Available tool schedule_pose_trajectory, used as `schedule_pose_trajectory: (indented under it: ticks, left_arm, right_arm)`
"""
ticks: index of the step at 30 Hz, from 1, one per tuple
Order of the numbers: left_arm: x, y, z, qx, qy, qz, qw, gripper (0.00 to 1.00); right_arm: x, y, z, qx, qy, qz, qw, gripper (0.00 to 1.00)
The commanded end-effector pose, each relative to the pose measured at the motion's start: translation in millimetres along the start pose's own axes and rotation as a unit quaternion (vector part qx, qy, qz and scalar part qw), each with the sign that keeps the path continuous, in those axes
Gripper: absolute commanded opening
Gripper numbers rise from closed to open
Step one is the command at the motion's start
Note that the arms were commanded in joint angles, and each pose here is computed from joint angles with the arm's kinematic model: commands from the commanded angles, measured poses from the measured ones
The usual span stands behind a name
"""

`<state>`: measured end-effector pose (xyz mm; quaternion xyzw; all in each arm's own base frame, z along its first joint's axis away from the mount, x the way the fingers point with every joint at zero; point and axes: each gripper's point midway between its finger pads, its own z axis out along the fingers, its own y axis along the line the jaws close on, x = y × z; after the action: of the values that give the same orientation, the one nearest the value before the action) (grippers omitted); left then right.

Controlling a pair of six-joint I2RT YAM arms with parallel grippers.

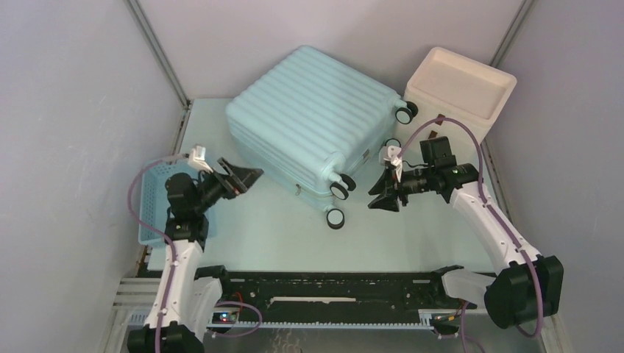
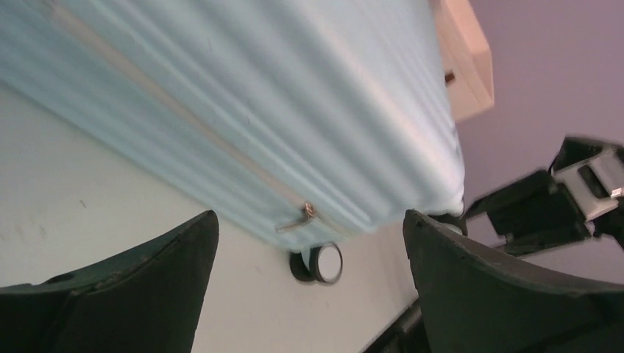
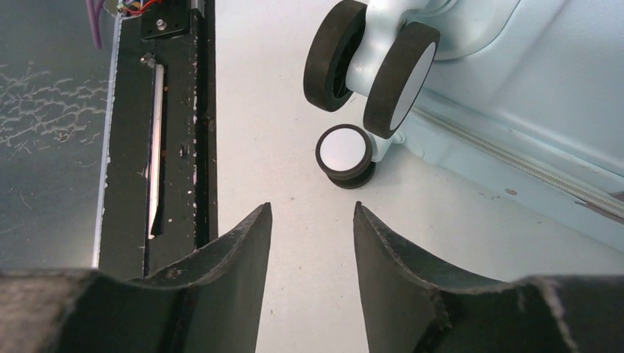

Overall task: Open, take out, and arrange the luggage
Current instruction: Adjust the luggage at the center of the board, then unzip the luggage at the center of the board.

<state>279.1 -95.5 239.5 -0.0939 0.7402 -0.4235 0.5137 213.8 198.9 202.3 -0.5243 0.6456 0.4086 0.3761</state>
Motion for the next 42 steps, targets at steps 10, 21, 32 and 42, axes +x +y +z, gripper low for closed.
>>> schedule_pose_trajectory:
  ticks: [10,21,32,42]
  left_arm:
    - [93,-50,-30,0.102,0.044,0.047,0.993,1.00]
    - [103,-51,-28,0.147,0.024,0.006,0.989,0.98]
    - [141,-71,-31,0.192,0.057,0.050,0.978,0.89]
    - [162,-78,-28,0.164,0.057,0.095,0.980,0.87]
  right_arm:
    - [0,34,-38,-0.004,-0.109,-0.096,0.989,0.89]
    - [17,14,-66,0.071,-0.157,-0.050,0.984,1.00]
    - [38,-9,-75,0.104,-0.127,-0.021,0.986,1.00]
    - [32,0,-47,0.047,-0.114,-0.013,0.992,1.00]
